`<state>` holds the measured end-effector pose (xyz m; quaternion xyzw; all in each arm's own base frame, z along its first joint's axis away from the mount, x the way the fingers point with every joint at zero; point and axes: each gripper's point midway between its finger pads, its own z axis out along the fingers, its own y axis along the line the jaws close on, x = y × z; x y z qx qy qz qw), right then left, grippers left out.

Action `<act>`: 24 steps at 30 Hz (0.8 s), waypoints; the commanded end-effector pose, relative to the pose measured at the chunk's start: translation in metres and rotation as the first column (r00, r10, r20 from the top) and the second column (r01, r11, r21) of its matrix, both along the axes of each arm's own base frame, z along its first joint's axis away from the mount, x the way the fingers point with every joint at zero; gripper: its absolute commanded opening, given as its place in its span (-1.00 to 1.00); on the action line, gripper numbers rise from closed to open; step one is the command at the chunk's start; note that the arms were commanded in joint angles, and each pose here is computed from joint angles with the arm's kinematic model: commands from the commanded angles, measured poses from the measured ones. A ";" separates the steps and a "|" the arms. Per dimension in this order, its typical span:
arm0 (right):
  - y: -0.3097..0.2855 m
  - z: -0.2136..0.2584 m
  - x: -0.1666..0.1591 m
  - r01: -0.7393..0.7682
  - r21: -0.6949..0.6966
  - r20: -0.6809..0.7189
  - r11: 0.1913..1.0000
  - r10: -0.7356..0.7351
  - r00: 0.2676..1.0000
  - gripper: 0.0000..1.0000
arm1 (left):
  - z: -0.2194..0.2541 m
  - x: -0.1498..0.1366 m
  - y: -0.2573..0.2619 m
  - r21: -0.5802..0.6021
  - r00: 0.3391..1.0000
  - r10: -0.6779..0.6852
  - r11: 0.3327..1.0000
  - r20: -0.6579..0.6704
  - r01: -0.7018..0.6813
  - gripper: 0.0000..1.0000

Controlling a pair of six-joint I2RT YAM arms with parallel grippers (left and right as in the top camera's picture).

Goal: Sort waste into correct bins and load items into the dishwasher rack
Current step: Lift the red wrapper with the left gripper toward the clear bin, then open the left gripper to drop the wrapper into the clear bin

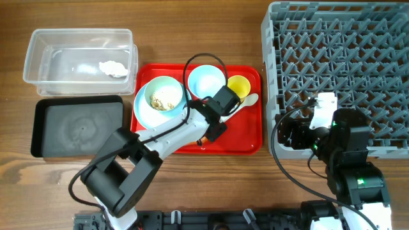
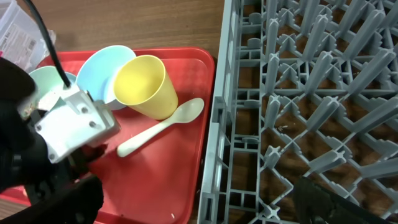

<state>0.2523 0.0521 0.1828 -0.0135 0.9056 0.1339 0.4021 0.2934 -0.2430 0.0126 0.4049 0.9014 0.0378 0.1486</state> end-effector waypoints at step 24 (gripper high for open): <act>0.003 0.012 0.002 0.005 0.031 0.020 0.999 -0.006 1.000 0.99 | 0.241 0.175 0.307 -0.684 0.326 0.859 0.512 0.395 -0.519 -0.90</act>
